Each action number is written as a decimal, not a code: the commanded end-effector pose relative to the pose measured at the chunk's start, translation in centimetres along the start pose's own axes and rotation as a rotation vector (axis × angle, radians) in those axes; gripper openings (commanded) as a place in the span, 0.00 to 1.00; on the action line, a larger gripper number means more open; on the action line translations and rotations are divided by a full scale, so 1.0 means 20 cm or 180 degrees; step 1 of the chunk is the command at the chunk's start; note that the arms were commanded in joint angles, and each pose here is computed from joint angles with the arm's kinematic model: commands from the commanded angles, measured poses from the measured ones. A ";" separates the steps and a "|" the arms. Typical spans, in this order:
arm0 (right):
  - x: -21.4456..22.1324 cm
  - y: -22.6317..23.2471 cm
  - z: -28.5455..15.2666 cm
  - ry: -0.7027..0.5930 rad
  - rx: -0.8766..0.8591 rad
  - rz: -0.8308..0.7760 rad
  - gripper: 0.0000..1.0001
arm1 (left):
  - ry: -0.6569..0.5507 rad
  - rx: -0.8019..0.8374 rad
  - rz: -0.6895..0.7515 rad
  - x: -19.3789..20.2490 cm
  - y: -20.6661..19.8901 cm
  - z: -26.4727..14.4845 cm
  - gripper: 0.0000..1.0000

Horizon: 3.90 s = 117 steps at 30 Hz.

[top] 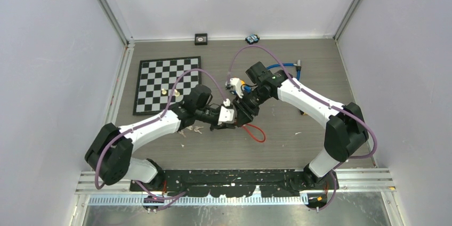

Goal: Unlock with the key
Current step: Unlock the lock.

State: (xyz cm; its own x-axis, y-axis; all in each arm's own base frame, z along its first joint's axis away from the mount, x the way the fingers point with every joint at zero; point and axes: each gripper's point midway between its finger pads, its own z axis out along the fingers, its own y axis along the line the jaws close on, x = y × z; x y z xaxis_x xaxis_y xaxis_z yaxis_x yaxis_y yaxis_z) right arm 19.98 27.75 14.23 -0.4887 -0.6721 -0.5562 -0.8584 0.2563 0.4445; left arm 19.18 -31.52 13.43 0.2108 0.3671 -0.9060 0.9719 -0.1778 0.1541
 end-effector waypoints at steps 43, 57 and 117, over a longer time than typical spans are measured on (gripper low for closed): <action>-0.09 0.09 -0.03 -0.0310 -0.0219 -0.0590 0.00 | -0.0560 -0.0152 0.0078 -0.20 0.16 -0.14 0.30; -0.10 0.09 -0.03 -0.0314 -0.0212 -0.0589 0.00 | -0.0599 0.0037 -0.0003 -0.18 0.11 -0.11 0.11; -0.17 -0.09 0.01 -0.0309 0.0286 -0.0481 0.00 | -0.0773 0.0582 0.0307 -0.22 -0.20 -0.01 0.04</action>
State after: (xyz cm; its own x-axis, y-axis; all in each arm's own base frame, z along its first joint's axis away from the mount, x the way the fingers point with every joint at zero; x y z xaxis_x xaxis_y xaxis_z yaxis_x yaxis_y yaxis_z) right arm 17.49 27.75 13.14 -0.4833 -0.7130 -0.5079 -0.8368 0.2056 0.5075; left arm 17.67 -31.28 15.42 0.3429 0.1975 -0.9184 0.9173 -0.2811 0.2820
